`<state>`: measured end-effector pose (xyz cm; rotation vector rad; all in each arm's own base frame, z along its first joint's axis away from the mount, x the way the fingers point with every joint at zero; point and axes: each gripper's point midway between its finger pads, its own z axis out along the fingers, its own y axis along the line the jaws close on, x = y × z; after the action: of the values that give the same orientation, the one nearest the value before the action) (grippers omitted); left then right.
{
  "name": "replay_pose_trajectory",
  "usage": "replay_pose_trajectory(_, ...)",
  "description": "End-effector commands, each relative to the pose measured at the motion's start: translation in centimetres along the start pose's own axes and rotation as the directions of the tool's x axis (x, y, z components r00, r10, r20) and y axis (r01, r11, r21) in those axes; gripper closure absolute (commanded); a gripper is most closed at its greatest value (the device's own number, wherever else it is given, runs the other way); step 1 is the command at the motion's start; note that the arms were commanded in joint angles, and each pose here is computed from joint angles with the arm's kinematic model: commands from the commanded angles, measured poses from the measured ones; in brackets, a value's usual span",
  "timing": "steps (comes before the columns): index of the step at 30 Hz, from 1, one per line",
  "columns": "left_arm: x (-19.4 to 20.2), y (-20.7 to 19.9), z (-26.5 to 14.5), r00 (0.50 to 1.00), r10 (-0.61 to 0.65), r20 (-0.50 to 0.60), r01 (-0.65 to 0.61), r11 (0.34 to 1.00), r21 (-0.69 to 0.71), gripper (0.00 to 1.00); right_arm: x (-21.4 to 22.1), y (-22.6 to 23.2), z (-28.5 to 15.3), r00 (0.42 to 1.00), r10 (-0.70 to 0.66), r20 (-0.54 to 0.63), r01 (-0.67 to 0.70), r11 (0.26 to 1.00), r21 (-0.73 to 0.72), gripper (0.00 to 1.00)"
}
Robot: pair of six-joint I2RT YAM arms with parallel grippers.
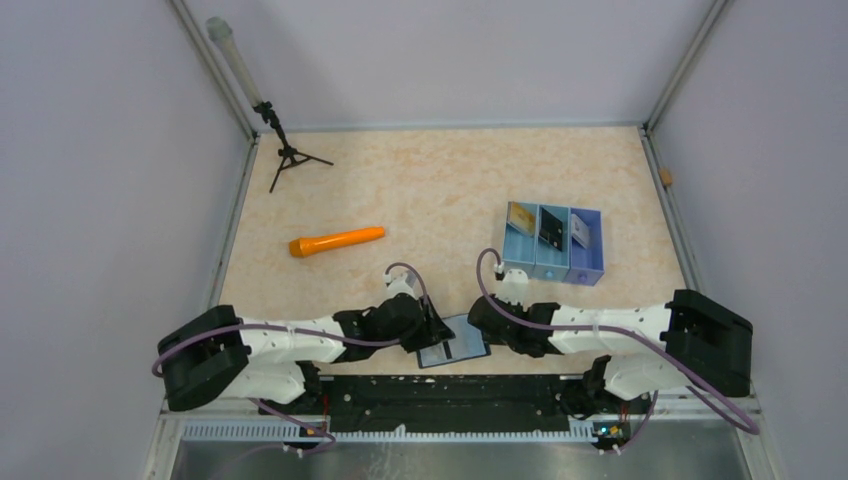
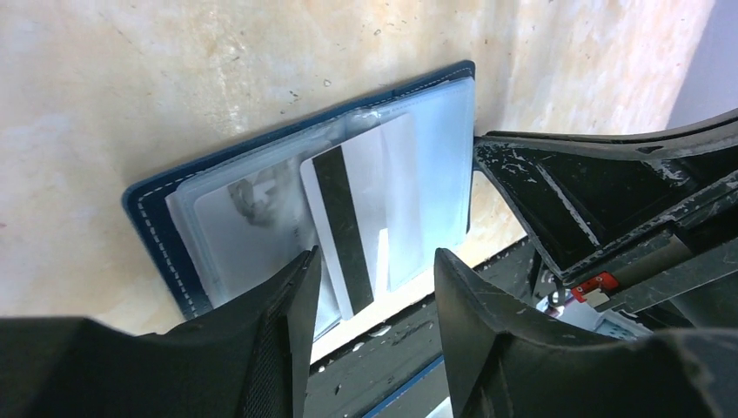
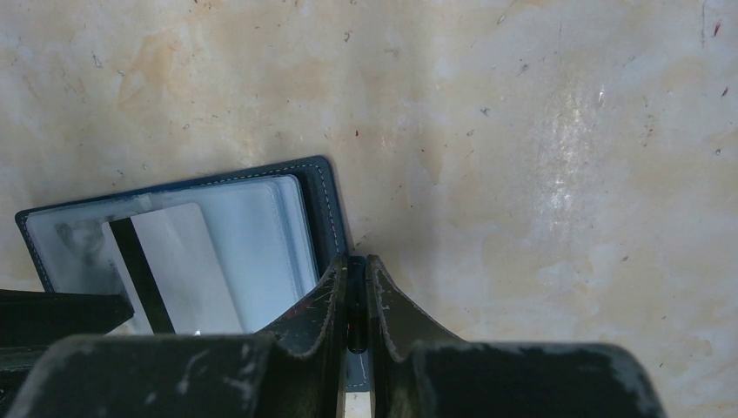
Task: Put the credit cards into the card holder
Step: Insert the credit card into the card holder.
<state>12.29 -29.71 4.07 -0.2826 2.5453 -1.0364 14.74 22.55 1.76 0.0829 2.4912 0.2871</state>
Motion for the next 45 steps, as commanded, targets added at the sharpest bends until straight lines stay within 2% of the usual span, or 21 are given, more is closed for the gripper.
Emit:
replay_pose_trajectory(1,0.1,4.9,-1.0,0.996,0.089,-0.016,-0.09,0.973,-0.213,0.44,2.3,-3.4,0.0,0.995,-0.075,-0.072,0.082,0.992,0.095,1.0)
replay_pose_trajectory(12,1.5,4.1,-0.1,0.995,0.065,-0.079,-0.078,0.983,-0.169,0.52,2.4,-3.1,0.2,0.994,-0.079,-0.073,0.085,0.993,0.086,1.0)
replay_pose_trajectory(22,1.0,2.5,1.4,0.993,0.093,-0.078,-0.105,0.981,-0.166,0.55,2.5,-2.9,0.2,0.994,-0.08,-0.079,0.086,0.993,0.078,1.0)
replay_pose_trajectory(45,0.6,-1.9,2.5,0.999,0.035,-0.034,-0.035,0.999,0.012,0.59,3.0,-3.4,0.2,0.995,-0.051,-0.081,0.057,0.996,0.066,1.0)
